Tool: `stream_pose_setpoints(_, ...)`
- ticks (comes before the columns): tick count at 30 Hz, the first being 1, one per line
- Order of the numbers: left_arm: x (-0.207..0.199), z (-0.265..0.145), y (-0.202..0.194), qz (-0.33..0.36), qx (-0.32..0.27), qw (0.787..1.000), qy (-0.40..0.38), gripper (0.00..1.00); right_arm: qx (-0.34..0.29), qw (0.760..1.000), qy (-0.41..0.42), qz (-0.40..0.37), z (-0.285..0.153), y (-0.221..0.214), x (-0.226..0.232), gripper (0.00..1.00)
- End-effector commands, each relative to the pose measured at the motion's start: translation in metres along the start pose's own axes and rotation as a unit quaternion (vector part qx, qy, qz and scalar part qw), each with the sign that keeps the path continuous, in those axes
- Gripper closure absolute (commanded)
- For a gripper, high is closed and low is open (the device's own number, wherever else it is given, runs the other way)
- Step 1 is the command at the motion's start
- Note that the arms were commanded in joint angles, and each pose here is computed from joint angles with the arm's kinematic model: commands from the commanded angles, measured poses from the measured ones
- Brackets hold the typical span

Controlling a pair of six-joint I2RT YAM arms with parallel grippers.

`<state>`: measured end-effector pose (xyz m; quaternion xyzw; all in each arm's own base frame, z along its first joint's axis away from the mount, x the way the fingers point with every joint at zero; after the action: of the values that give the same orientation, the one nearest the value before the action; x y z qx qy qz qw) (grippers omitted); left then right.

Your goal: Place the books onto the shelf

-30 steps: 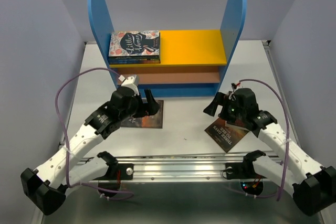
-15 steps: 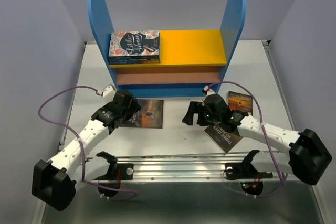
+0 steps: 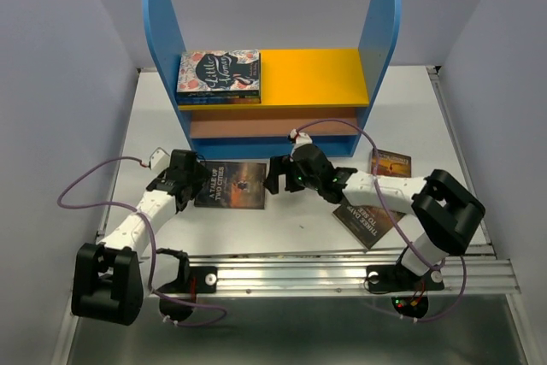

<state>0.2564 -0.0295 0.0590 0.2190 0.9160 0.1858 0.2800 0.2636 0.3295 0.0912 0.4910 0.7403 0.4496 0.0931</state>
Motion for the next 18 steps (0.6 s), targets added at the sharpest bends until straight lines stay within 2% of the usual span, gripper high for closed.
stream_pose_setpoints(1, -0.005, 0.006, 0.004, -0.01, -0.006, 1.0, -0.012, 0.01, -0.078, 0.997, -0.01, -0.028, 0.02, 0.046, 0.009, 0.0)
stream_pose_setpoints(9, 0.0, 0.011, -0.005, -0.008, 0.01, 1.0, -0.014, 0.01, -0.07, 0.997, -0.019, -0.025, 0.062, 0.048, 0.011, 0.0)
stream_pose_setpoints(18, 0.002, 0.022, -0.01, 0.006, 0.018, 1.0, 0.002, 0.01, -0.06, 0.998, 0.025, -0.009, 0.086, 0.047, 0.03, 0.0)
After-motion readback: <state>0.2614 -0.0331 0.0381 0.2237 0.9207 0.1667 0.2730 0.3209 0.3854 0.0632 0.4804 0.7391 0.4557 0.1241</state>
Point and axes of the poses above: each gripper's point midway between its finger pads, its own z axis out along the fingers, its own x axis along the line the jaws close on, y = z × x, the point moved 1 cm from there along -z, back along the fingers, and after that the axes turned 10 degrees about -z, right-handed, at the moved point
